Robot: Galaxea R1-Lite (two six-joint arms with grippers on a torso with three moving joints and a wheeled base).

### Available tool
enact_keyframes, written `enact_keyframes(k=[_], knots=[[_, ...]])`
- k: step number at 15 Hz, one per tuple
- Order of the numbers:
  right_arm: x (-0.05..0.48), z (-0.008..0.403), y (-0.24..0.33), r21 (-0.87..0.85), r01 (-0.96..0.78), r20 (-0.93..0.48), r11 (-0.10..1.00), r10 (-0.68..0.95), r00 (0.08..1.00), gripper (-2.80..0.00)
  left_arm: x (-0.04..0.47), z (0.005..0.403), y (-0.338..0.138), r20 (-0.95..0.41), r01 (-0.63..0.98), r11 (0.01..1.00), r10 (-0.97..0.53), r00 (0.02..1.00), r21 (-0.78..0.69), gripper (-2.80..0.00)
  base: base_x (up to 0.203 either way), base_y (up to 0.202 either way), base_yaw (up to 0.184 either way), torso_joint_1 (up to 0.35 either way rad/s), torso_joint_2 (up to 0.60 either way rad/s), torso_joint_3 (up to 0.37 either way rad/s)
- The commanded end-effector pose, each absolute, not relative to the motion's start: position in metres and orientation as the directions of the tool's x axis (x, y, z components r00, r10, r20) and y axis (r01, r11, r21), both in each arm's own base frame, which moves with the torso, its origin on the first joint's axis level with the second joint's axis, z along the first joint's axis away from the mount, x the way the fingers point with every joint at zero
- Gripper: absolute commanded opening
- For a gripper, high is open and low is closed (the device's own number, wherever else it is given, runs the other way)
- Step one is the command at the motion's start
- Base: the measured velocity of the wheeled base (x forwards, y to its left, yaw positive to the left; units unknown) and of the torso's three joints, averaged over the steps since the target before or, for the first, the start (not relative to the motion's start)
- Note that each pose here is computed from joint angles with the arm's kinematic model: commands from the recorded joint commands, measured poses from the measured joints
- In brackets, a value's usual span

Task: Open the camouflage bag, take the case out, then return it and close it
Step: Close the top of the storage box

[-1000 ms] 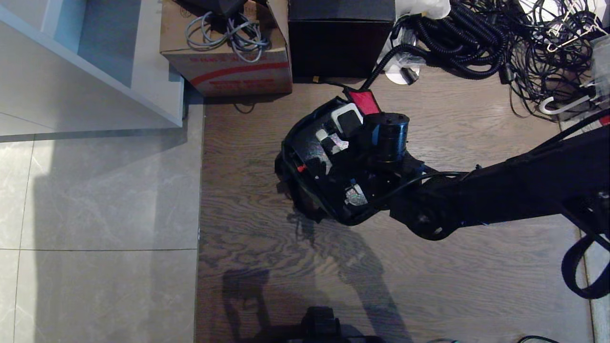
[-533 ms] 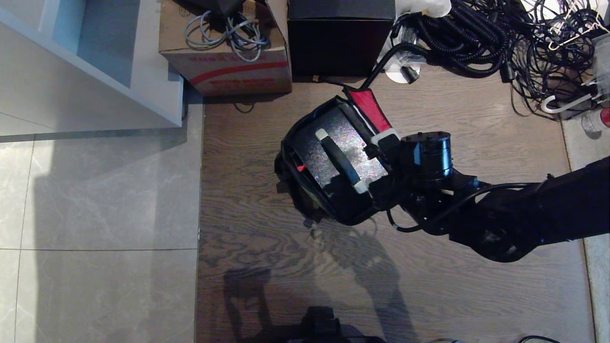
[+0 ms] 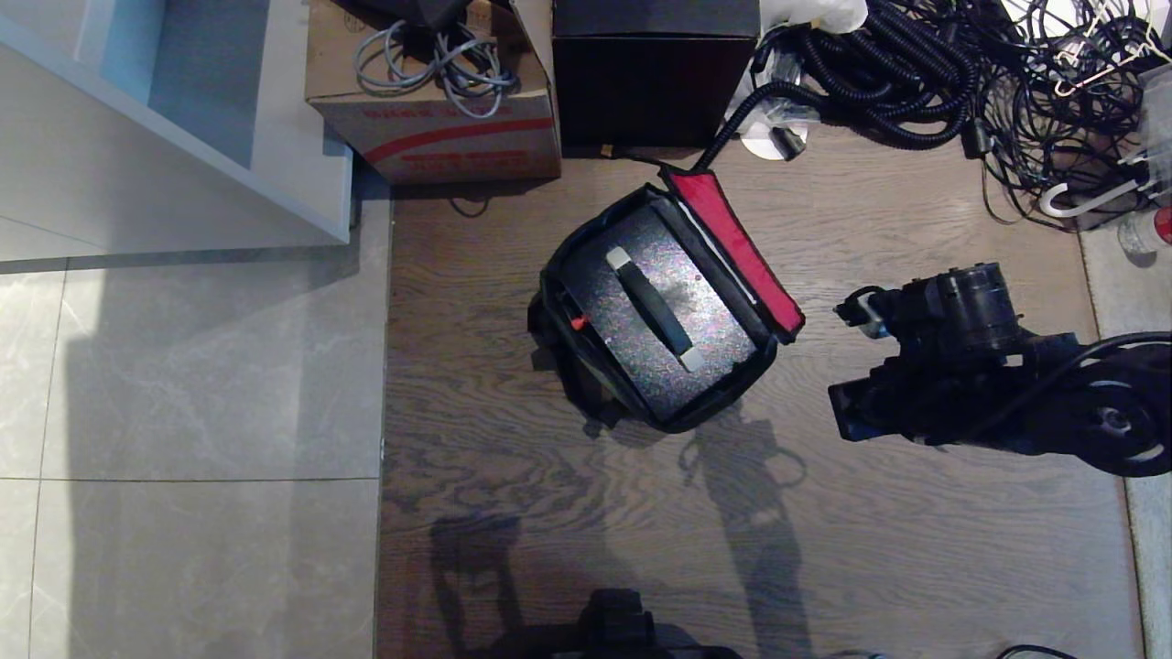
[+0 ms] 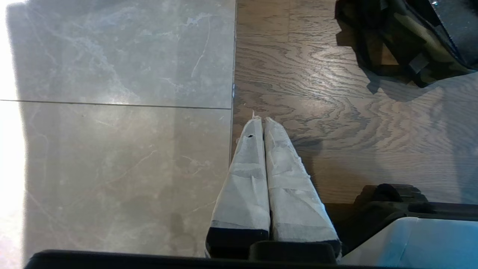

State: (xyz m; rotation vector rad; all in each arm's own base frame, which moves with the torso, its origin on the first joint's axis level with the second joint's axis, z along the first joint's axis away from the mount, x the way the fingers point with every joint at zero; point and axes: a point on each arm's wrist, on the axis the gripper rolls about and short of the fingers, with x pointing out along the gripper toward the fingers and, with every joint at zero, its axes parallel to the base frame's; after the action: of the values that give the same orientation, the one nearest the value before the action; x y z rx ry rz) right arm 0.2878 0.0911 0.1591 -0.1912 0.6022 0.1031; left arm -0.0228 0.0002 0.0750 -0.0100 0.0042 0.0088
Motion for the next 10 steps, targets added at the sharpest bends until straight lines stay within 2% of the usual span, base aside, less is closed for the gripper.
enact_keyframes(k=[1, 3, 4, 7, 9, 10], knots=[[0.277, 0.160, 0.073, -0.049, -0.177, -0.585, 0.983, 0.115, 0.803, -2.80, -0.023, 0.075, 0.000, -0.005, -0.009, 1.000, 0.009, 1.000, -0.011, -2.80, 0.000, 0.000, 0.000, 0.000, 0.00, 0.000], [0.267, 0.150, 0.056, 0.017, -0.122, -0.613, 0.992, 0.107, 0.782, -2.80, -0.023, 0.075, 0.000, -0.005, -0.009, 1.000, 0.009, 1.000, -0.011, -2.80, 0.000, 0.000, 0.000, 0.000, 0.00, 0.000], [0.270, 0.148, 0.054, 0.121, -0.072, -0.607, 0.990, 0.131, 0.784, -2.80, -0.023, 0.075, 0.000, -0.005, -0.009, 1.000, 0.009, 1.000, -0.011, -2.80, 0.000, 0.000, 0.000, 0.000, 0.00, 0.000], [0.298, 0.133, 0.057, 0.448, 0.141, -0.570, 0.883, 0.160, 0.806, -2.80, -0.023, 0.075, 0.000, -0.005, -0.009, 1.000, 0.009, 1.000, -0.011, -2.80, 0.000, 0.000, 0.000, 0.000, 0.00, 0.000], [0.321, 0.124, 0.050, 0.504, 0.221, -0.571, 0.835, 0.130, 0.810, -2.80, -0.023, 0.075, 0.000, -0.005, -0.009, 1.000, 0.009, 1.000, -0.011, -2.80, 0.000, 0.000, 0.000, 0.000, 0.00, 0.000], [0.333, 0.121, 0.044, 0.521, 0.234, -0.564, 0.821, 0.125, 0.816, 0.00, -0.023, 0.075, 0.000, -0.005, -0.009, 1.000, 0.009, 1.000, -0.011, -2.80, 0.000, 0.000, 0.000, 0.000, 0.00, 0.000]])
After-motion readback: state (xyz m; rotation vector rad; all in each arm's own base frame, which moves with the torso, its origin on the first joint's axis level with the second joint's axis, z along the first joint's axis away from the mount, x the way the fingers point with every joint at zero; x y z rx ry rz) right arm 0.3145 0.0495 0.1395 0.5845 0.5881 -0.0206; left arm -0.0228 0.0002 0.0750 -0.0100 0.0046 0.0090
